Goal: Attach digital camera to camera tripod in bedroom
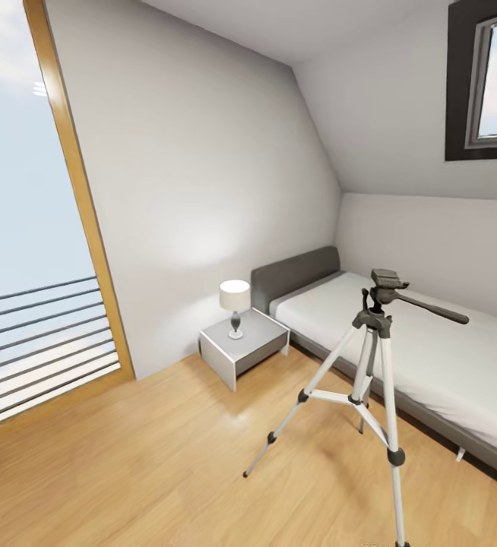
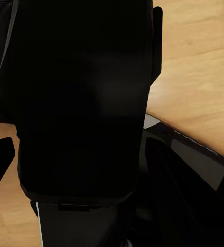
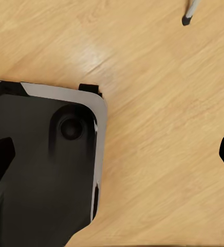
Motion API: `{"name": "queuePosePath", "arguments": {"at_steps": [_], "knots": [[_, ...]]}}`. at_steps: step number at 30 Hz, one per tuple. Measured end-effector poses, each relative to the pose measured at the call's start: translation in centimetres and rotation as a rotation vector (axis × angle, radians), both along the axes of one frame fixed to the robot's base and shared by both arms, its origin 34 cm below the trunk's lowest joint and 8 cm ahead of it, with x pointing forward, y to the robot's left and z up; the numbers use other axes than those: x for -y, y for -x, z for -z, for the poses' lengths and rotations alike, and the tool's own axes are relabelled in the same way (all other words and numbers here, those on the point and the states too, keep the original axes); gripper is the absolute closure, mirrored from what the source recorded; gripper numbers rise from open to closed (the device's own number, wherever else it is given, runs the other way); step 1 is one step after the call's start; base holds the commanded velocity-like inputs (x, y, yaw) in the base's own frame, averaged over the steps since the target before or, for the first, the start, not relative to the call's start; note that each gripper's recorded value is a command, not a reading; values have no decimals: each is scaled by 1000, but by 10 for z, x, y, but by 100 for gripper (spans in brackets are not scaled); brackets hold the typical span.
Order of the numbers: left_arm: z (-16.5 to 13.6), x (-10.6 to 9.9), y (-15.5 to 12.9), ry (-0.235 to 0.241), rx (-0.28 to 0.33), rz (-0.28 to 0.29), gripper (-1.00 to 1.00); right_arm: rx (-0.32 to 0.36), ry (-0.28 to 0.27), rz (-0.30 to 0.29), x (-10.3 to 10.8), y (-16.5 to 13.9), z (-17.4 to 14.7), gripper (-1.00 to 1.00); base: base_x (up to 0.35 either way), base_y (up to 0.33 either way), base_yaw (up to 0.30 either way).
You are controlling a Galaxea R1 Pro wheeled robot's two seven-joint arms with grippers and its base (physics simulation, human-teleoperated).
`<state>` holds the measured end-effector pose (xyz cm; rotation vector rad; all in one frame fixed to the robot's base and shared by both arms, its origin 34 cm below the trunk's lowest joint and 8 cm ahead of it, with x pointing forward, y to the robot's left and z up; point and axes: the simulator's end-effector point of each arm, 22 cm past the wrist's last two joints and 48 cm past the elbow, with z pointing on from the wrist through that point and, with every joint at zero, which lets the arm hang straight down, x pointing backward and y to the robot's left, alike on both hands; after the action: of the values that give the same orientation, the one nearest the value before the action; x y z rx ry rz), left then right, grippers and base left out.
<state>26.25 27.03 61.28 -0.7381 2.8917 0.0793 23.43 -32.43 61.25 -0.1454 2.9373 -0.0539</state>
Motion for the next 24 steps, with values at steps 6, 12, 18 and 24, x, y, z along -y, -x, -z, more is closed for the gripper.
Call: {"name": "queuePosePath", "arguments": {"at_steps": [6,12,18,24], "knots": [[0,0,0,0,0,0,100,-1,1,0,1,0,0,-100,0,0,-297],[0,1,0,1,0,0,100,0,1,-1,1,0,0,-100,0,0,-297],[0,2,0,3,-1,0,100,-1,2,-1,1,0,0,-100,0,0,-297],[0,2,0,3,-1,-1,100,-1,1,-2,1,0,0,-100,0,0,-297]]}}
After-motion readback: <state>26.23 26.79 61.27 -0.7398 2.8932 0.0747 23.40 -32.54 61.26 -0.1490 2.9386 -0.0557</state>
